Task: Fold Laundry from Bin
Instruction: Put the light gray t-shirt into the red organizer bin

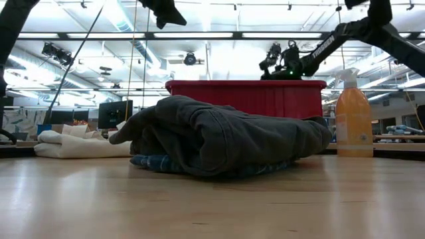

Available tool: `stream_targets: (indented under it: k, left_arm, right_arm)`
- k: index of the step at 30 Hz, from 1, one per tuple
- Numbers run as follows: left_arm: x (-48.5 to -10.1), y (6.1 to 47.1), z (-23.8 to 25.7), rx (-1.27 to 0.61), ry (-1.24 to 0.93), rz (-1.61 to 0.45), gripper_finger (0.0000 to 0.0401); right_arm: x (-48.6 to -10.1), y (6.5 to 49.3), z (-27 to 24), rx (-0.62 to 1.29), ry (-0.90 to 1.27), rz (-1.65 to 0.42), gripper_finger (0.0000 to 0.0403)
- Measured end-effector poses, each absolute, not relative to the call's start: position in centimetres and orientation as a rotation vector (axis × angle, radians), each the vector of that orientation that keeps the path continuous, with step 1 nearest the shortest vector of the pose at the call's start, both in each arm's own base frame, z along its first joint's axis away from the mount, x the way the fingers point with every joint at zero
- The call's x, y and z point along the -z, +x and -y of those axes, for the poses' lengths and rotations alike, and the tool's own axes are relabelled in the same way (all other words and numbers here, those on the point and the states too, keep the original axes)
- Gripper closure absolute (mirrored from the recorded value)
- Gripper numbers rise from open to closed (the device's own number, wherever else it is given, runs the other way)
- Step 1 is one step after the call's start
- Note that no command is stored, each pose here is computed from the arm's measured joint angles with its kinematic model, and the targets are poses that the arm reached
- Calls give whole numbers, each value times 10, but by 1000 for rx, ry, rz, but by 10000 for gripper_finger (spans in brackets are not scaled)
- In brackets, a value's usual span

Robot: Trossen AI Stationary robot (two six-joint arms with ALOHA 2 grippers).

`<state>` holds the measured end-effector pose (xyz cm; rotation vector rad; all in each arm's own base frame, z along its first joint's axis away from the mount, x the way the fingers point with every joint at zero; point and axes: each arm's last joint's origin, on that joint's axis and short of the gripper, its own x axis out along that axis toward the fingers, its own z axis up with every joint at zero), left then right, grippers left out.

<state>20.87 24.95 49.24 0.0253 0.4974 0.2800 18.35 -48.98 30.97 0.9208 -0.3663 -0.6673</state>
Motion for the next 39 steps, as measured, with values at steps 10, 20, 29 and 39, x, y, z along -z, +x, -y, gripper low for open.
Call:
stream_targets:
  k: [10,20,29,39]
  left_arm:
    - [-492,209,-248,-284,-12,-500,385]
    - [-491,209,-248,-282,-15,-504,385]
    - [-489,208,-247,-276,-33,-527,385]
    - [-486,206,-245,-254,-10,-561,385]
  right_arm:
    - [-286,211,477,823,940,152,384]
    - [-267,258,443,718,1181,-65,350]
    - [-262,245,445,662,1166,-154,220]
    - [-285,205,431,982,1165,-269,114]
